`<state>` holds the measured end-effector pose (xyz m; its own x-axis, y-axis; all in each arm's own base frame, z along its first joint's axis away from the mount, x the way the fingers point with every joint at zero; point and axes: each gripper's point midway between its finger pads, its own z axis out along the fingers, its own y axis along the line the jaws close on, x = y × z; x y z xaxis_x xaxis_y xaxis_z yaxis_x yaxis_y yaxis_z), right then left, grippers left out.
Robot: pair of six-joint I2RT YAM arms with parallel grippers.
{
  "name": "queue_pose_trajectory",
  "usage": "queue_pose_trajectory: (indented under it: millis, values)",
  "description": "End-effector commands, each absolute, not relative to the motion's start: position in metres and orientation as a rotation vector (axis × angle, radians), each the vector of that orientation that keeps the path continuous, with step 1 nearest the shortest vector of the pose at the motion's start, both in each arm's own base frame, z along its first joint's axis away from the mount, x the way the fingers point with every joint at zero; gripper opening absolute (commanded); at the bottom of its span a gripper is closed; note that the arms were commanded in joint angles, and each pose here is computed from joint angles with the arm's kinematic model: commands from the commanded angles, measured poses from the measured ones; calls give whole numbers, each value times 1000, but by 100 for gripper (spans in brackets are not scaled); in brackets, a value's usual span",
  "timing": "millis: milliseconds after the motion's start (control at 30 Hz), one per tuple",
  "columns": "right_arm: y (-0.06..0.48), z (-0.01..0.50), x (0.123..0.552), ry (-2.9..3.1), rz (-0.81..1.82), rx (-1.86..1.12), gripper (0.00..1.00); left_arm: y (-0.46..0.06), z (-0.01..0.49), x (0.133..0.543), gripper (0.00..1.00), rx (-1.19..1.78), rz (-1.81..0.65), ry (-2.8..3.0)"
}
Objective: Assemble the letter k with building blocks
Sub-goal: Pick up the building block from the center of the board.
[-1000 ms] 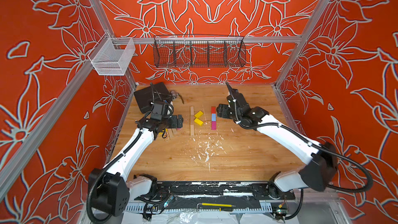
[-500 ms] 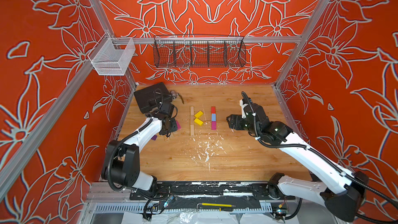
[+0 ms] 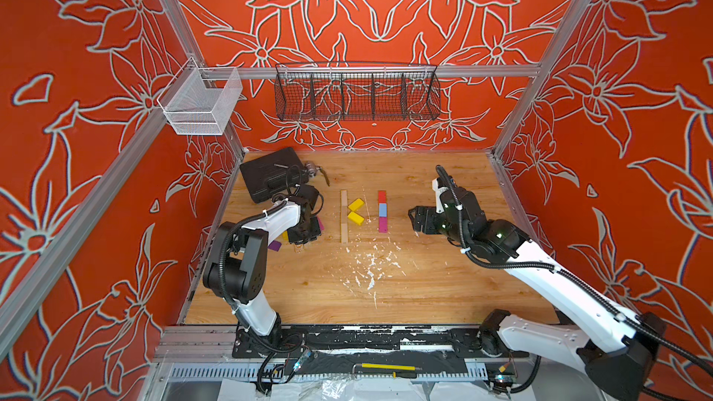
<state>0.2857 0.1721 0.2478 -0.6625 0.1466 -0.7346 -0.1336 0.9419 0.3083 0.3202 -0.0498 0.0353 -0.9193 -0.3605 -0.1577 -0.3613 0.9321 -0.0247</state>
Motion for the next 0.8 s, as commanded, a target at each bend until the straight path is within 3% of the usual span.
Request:
queue_pose_trajectory:
  millis: [0, 500, 767]
  values:
    - [165, 258, 286, 2230, 411, 29, 86, -42, 32, 315, 27, -570, 73, 2953]
    - [165, 259, 285, 2224, 423, 37, 86, -38, 24, 314, 32, -578, 108, 2958]
    - [163, 261, 285, 2216, 419, 47, 86, -41, 18, 316, 29, -579, 91, 2960]
